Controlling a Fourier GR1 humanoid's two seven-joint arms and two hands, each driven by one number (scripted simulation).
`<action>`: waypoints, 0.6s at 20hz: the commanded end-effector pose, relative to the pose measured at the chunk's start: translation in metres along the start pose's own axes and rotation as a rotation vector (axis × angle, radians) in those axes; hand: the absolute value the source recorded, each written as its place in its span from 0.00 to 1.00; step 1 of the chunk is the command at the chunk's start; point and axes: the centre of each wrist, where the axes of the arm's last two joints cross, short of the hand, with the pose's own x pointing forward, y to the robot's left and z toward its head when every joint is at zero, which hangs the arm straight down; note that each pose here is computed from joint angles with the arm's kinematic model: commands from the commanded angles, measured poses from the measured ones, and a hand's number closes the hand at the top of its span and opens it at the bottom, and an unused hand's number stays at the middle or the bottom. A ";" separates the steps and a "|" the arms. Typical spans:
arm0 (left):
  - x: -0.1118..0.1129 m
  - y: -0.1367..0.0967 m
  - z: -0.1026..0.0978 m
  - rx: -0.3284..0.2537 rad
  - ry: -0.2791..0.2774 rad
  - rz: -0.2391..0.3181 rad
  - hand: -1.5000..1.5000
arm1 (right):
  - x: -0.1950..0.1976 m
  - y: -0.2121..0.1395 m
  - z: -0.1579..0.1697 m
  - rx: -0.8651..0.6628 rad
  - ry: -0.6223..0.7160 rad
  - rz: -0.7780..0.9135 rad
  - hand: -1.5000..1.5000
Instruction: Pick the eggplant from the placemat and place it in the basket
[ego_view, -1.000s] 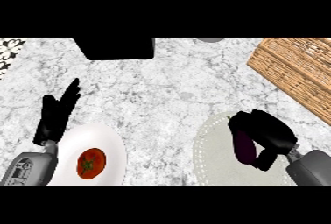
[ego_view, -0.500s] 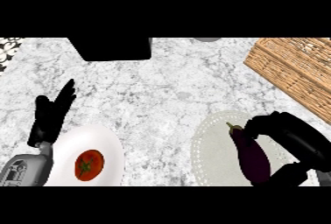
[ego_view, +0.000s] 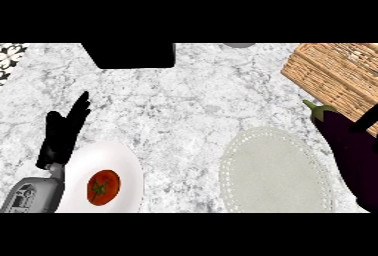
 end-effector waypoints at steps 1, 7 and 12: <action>0.000 -0.016 -0.004 -0.024 -0.004 -0.001 0.50 | 0.036 -0.051 0.004 -0.066 0.005 -0.036 1.00; 0.006 -0.006 -0.009 -0.021 -0.018 -0.016 0.50 | 0.073 -0.116 -0.006 -0.159 0.098 -0.038 1.00; 0.009 -0.001 -0.014 -0.042 -0.025 0.006 0.50 | 0.082 -0.137 -0.013 -0.202 0.214 0.243 1.00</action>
